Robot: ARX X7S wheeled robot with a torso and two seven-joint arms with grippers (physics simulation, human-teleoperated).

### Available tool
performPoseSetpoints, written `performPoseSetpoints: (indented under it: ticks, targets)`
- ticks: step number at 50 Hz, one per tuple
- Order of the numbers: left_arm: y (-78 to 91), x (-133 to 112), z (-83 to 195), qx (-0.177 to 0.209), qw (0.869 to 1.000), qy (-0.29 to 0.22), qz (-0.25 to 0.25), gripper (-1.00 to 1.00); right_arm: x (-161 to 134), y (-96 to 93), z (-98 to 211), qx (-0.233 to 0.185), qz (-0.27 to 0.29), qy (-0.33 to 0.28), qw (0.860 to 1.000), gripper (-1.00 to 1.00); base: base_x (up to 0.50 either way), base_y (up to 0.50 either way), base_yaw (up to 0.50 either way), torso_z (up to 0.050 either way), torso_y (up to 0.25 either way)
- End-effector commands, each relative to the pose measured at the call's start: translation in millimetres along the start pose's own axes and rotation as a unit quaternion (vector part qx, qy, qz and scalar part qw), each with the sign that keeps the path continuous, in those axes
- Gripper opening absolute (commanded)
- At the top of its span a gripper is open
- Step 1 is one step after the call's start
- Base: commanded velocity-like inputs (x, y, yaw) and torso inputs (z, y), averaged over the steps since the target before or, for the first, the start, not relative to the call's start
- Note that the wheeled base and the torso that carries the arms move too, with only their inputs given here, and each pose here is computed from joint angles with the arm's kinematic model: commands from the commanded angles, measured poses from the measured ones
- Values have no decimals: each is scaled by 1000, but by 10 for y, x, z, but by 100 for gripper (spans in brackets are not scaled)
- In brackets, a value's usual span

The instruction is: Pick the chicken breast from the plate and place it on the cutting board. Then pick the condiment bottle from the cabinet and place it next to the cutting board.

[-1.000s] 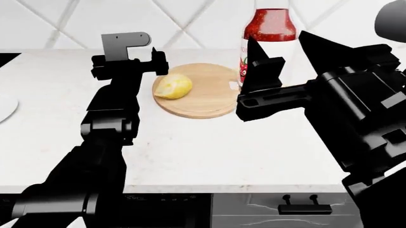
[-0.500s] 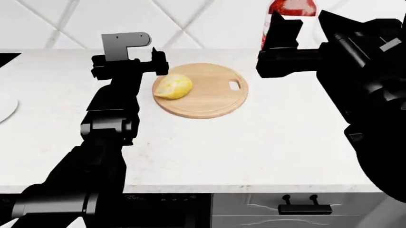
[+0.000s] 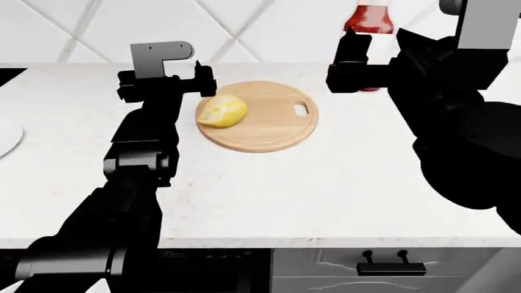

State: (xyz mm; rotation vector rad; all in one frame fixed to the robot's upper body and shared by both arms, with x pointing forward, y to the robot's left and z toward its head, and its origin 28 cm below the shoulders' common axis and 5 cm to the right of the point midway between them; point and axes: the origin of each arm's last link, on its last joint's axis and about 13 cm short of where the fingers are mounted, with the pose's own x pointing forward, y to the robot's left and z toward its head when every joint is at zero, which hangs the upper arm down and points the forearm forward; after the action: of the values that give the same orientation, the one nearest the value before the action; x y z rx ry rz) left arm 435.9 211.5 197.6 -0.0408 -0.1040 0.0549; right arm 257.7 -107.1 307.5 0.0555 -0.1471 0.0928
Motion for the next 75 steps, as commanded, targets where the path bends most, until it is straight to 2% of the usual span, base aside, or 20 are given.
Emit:
performPoseSetpoints:
  ticks: [1,9,19,36,51,75]
  targets:
    - [2,0,-1,-1,1000,0,-1,100,189,-64,-67,-5,-9,-6,1000,-100,0,0,0,0,0]
    - [4,-1,-3,-1,1000,0,-1,100,277,-112,-168,-6,-12,-3,1000,-100,0,0,0,0,1]
    - [0,-1,-3,-1,1000,0,-2,100,310,-144,-367,-38,-22,-14,999,-100,0,0,0,0,0]
    - [2,0,-2,-2,1000,0,-4,100,321,-169,-650,-48,-28,-36,998,-100,0,0,0,1,1]
    - [0,0,-1,-1,1000,-1,-5,100,325,-220,-814,-44,-37,-34,998,-100,0,0,0,0,0]
    - [-2,0,-1,-3,1000,-2,-6,100,384,-196,-1100,-43,-27,-17,999,-100,0,0,0,0,0]
